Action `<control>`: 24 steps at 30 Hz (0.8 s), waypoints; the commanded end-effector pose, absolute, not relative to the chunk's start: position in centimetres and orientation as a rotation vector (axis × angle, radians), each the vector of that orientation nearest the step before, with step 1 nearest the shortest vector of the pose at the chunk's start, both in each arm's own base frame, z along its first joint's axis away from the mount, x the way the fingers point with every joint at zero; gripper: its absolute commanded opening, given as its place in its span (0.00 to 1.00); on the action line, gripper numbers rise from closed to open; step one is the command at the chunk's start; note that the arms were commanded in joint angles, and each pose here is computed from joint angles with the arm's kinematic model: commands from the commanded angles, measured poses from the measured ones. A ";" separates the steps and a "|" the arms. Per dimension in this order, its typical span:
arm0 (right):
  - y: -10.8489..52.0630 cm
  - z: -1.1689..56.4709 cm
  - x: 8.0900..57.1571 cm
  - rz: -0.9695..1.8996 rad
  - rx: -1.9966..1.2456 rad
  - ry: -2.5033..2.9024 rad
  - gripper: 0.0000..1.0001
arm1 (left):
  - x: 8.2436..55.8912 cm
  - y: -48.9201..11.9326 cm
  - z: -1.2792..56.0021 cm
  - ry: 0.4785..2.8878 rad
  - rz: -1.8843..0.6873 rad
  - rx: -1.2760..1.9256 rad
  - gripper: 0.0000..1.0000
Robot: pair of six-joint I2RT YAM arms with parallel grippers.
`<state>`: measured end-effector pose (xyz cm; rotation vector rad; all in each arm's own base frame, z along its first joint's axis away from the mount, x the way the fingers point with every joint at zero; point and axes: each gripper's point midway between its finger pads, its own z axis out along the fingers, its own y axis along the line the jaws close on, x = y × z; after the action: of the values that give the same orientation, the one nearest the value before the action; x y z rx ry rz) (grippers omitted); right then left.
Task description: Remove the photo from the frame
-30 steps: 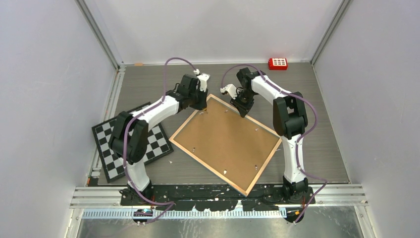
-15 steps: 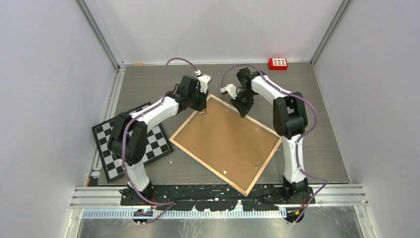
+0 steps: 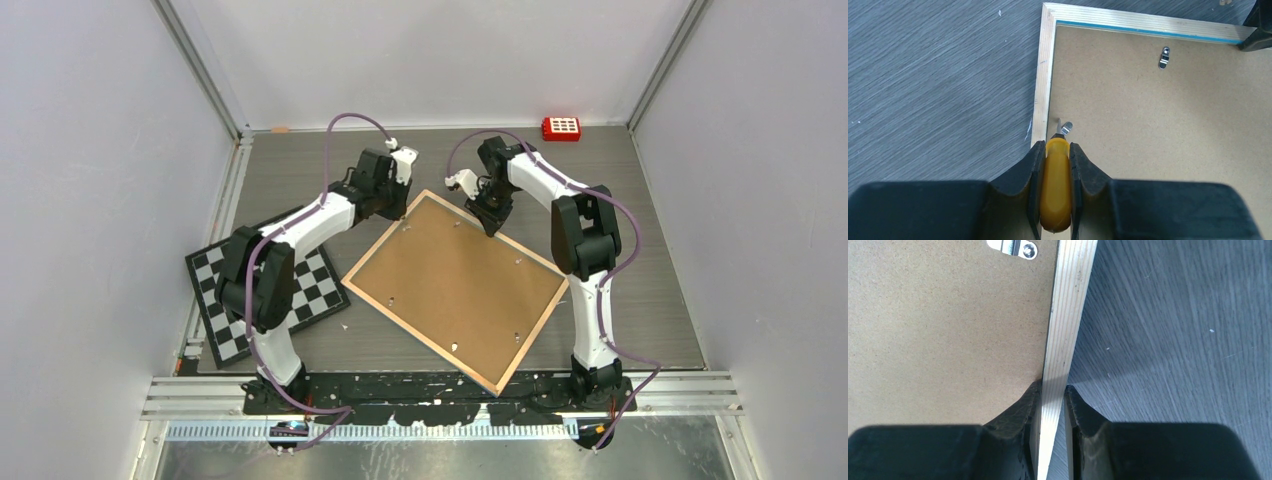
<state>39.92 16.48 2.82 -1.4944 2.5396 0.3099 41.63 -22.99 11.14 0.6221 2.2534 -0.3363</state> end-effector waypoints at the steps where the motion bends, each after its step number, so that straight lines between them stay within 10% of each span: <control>1: 17.9 4.9 39.2 0.373 -1.495 2.497 0.00 | 41.5 -22.7 12.3 2.220 -0.321 0.678 0.00; 24: 18.4 4.6 39.3 0.401 -1.461 2.508 0.00 | 37.6 -23.6 11.6 2.265 -0.443 0.830 0.00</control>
<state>39.55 16.69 2.84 -1.4756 2.5587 0.3307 40.19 -22.94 11.00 0.7531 2.2401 -0.3615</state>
